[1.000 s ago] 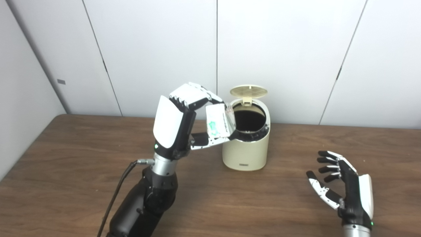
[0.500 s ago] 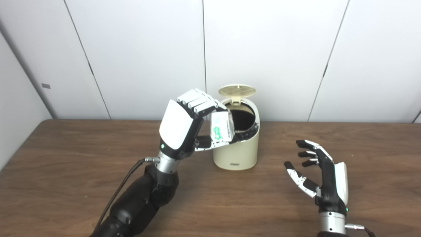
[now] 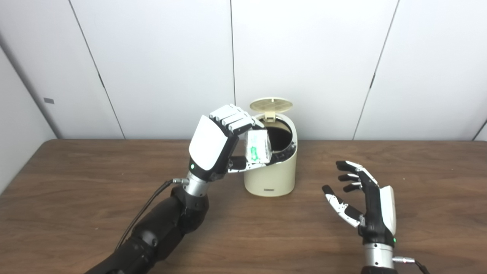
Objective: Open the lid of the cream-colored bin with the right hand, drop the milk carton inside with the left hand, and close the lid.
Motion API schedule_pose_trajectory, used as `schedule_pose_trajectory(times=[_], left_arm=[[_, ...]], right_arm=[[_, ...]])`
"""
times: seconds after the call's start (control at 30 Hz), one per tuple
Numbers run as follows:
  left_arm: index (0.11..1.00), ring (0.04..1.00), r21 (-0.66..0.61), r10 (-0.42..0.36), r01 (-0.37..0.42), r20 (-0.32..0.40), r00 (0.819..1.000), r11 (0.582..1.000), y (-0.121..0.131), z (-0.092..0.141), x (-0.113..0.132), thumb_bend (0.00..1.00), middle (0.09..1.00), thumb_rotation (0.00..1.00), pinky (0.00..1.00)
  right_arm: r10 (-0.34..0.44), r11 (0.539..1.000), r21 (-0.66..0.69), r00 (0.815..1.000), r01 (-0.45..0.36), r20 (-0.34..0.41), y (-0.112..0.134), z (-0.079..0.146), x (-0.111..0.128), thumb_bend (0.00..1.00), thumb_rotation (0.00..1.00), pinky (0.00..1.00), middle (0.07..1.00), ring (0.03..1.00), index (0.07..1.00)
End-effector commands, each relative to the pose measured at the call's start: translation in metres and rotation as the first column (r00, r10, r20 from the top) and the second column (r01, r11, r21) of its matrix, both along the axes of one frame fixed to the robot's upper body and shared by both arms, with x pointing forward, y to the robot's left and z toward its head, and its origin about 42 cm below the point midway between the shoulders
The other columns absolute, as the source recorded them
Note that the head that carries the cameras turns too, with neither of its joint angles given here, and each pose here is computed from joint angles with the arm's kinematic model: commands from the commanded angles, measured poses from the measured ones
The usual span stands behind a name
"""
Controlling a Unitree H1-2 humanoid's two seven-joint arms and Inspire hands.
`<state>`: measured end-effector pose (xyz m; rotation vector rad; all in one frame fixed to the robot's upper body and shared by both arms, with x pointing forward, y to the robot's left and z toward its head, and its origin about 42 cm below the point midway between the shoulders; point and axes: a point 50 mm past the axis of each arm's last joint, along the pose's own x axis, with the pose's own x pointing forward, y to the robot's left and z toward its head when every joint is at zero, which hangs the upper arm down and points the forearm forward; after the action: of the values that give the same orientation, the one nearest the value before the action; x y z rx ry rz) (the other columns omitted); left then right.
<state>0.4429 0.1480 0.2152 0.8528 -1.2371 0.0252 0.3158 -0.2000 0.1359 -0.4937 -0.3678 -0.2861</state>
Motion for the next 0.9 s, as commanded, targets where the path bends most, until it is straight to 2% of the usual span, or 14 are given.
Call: schedule_pose_trajectory(times=[0.0,0.17,0.23,0.4,0.73,0.87], left_arm=[[0.476,0.494,0.002,0.0,0.0,0.064,0.998,1.0,-0.003,0.023,0.013,0.5,0.46,0.0,0.53],[0.469,0.494,0.069,0.021,-0.027,0.086,0.996,0.997,-0.002,0.02,0.023,0.5,0.46,0.0,0.54],[0.468,0.494,0.082,0.026,-0.033,0.086,0.996,0.996,-0.002,0.019,0.027,0.5,0.46,0.0,0.54],[0.469,0.503,0.097,0.038,-0.047,0.095,0.995,0.994,-0.003,0.022,0.035,0.5,0.451,0.0,0.54],[0.463,0.514,0.123,0.044,-0.051,0.06,0.997,0.991,-0.01,0.024,0.047,0.5,0.451,0.0,0.54],[0.459,0.516,0.131,0.042,-0.049,0.057,0.998,0.99,-0.015,0.022,0.049,0.5,0.452,0.0,0.54]], right_arm=[[0.005,0.999,0.032,0.997,-0.003,-0.076,0.018,-0.028,-0.016,0.29,0.2,0.46,0.689,0.605,0.696],[0.006,0.999,0.042,0.998,-0.003,-0.069,0.021,-0.027,-0.017,0.29,0.17,0.47,0.695,0.614,0.697],[0.01,0.999,0.042,0.998,-0.007,-0.065,0.022,-0.027,-0.018,0.29,0.16,0.45,0.689,0.598,0.695],[0.017,0.999,0.048,0.998,-0.014,-0.067,0.023,-0.027,-0.018,0.29,0.16,0.47,0.69,0.62,0.696],[0.033,0.999,0.042,0.998,-0.031,-0.052,0.027,-0.029,-0.016,0.28,0.17,0.49,0.691,0.632,0.695],[0.03,0.999,0.039,0.999,-0.029,-0.044,0.03,-0.029,-0.017,0.29,0.14,0.49,0.694,0.628,0.682]])
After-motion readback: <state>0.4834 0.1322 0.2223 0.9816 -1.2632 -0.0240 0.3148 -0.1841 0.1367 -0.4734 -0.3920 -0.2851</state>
